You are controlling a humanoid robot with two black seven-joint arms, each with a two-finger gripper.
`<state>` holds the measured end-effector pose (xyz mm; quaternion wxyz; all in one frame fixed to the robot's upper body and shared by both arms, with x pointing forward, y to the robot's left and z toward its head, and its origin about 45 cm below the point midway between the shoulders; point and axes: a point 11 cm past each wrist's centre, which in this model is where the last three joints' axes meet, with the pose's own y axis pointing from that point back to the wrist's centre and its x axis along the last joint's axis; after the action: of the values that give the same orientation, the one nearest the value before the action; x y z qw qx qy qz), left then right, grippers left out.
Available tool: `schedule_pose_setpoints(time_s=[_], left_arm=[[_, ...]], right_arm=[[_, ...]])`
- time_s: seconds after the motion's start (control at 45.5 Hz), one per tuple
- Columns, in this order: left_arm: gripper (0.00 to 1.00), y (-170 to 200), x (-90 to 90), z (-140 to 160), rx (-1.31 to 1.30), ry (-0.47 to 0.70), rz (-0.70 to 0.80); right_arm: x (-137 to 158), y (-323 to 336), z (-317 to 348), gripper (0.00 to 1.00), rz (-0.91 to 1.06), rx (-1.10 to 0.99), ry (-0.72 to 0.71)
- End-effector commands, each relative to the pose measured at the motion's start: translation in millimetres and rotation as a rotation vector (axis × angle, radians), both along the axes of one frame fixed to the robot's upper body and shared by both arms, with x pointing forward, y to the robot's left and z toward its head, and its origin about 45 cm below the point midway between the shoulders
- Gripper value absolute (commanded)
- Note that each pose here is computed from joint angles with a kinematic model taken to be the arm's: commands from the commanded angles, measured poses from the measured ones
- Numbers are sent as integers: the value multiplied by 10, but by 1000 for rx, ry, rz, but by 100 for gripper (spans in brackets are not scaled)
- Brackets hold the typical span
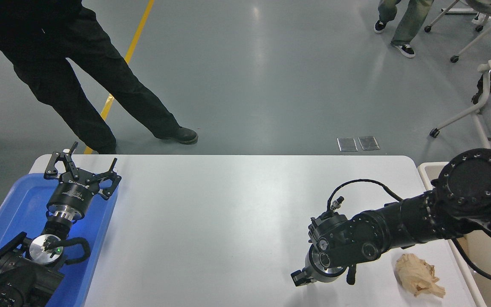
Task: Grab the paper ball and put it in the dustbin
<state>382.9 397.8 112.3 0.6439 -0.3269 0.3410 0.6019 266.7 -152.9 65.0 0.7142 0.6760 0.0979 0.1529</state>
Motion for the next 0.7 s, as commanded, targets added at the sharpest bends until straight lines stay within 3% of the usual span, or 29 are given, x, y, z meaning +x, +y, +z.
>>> schedule_pose_setpoints(time_s=[0.0, 0.681], left_arm=[[99, 2, 1, 2, 1, 0, 0], [99, 2, 1, 2, 1, 0, 0]], right_arm=[[2, 0, 1, 0, -1, 0, 0], [-7, -2, 5, 0, 1, -5, 2]])
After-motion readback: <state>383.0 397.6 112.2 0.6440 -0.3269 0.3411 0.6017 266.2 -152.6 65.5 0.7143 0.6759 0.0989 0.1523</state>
